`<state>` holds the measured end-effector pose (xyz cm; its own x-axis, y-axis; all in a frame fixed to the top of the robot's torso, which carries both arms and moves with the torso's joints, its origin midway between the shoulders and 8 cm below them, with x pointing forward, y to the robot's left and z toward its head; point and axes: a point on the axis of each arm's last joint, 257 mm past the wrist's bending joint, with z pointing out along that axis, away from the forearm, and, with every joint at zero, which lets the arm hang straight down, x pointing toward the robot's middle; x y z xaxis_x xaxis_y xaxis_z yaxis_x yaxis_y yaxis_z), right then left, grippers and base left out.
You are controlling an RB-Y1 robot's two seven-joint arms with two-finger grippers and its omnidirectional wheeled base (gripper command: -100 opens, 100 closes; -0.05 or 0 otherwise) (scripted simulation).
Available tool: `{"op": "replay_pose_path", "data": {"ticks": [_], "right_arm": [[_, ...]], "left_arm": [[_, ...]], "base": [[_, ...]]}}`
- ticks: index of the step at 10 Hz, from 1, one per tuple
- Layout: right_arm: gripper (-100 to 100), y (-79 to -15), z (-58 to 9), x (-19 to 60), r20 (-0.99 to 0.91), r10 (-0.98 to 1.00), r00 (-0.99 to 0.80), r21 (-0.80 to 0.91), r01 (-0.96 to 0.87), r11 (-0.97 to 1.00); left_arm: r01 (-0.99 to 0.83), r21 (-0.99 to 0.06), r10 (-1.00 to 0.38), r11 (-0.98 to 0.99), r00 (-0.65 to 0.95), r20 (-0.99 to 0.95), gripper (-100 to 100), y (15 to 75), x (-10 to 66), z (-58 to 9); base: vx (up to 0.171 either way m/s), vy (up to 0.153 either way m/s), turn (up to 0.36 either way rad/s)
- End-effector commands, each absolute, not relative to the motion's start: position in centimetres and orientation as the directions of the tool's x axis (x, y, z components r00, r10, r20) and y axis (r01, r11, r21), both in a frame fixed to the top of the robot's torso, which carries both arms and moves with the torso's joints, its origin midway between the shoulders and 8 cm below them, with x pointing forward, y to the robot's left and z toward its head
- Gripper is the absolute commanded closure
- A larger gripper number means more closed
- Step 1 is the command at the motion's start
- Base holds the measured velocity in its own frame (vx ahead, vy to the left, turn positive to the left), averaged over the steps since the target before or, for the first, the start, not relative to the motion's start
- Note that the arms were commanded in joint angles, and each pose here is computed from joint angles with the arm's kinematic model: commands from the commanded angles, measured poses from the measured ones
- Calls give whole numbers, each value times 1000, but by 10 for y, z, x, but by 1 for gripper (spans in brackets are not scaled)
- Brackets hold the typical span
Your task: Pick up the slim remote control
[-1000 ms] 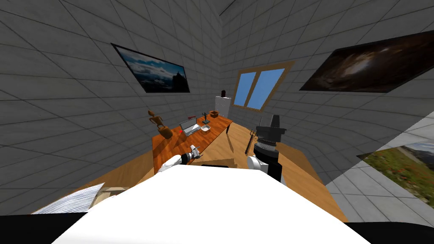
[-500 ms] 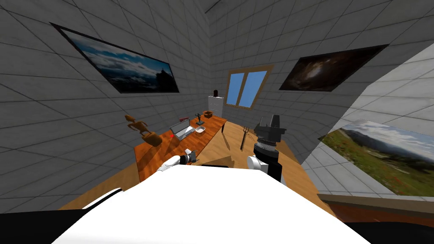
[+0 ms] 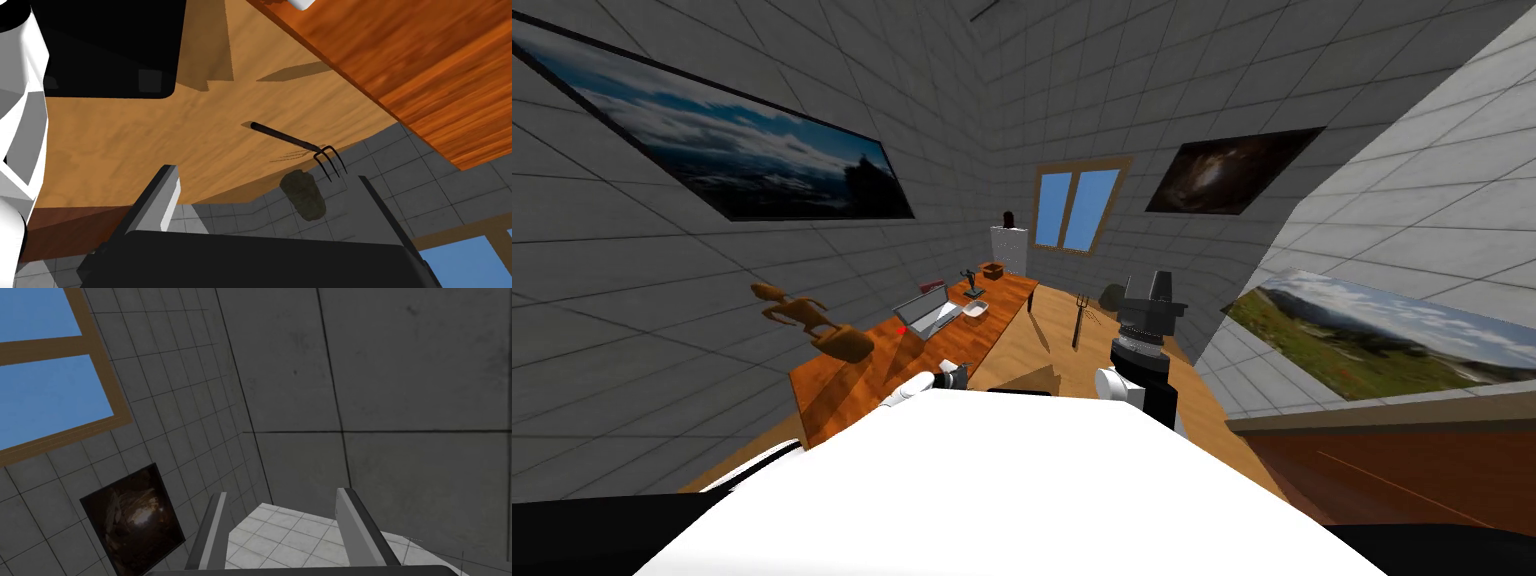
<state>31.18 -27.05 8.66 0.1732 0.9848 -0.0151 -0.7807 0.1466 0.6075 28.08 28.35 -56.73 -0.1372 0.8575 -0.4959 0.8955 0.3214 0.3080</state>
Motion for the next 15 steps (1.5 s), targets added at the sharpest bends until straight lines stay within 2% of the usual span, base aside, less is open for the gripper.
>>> {"op": "replay_pose_path", "data": {"ticks": [1,8,11,13,15], "right_arm": [[0,-271,87,312,-15,985,173,607,-781,147],[0,-271,87,312,-15,985,173,608,-781,147],[0,-271,87,312,-15,985,173,608,-781,147],[0,-271,87,312,-15,985,173,608,-781,147],[0,-271,87,312,-15,985,173,608,-781,147]], "left_arm": [[912,308,886,271,-111,-450,-100,299,272,-577],[965,238,964,108,-43,-261,-100,361,225,-608],[984,176,986,35,-6,-165,-100,398,197,-618],[984,175,987,27,1,-160,-100,399,196,-619],[993,115,996,-25,35,-87,-100,429,172,-624]], "base": [[13,29,-158],[16,27,-174],[23,34,-179],[16,20,-39],[19,28,-223]]}}
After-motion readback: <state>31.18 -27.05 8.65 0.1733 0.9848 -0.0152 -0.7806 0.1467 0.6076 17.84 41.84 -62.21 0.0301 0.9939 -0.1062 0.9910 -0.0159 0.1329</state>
